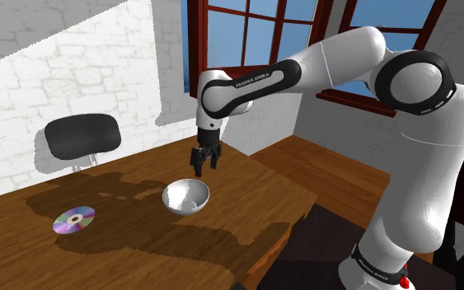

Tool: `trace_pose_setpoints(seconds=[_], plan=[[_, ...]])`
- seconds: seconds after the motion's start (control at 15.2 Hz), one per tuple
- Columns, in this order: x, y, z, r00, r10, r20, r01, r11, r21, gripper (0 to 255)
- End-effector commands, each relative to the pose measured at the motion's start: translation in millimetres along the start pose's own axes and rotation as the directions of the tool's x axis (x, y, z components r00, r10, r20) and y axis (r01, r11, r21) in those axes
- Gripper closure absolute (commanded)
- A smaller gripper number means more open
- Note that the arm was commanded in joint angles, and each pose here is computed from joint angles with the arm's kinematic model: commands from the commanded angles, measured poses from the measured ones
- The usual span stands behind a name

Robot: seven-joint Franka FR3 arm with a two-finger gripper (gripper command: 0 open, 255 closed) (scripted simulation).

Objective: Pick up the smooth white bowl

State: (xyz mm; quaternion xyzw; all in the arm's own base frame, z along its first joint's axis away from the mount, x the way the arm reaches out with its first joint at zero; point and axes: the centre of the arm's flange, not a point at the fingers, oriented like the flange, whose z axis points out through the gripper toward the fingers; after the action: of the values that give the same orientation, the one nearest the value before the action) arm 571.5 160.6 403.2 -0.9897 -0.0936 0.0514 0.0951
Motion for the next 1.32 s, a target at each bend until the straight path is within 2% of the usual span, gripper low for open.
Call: trace_pose_setpoints(seconds=[0.0, 0.46, 0.59, 0.66, 1.25], plan=[[18.8, 0.0, 5.8, 1.000, 0.000, -0.005, 0.000, 1.000, 0.005, 0], [22.1, 7.9, 44.8, 1.000, 0.000, -0.005, 0.000, 1.000, 0.005, 0], [22.1, 7.9, 44.8, 1.000, 0.000, -0.005, 0.000, 1.000, 0.005, 0], [22.2, 8.2, 44.3, 1.000, 0.000, -0.005, 0.000, 1.000, 0.005, 255], [22.1, 7.9, 44.8, 1.000, 0.000, -0.005, 0.000, 1.000, 0.005, 255]])
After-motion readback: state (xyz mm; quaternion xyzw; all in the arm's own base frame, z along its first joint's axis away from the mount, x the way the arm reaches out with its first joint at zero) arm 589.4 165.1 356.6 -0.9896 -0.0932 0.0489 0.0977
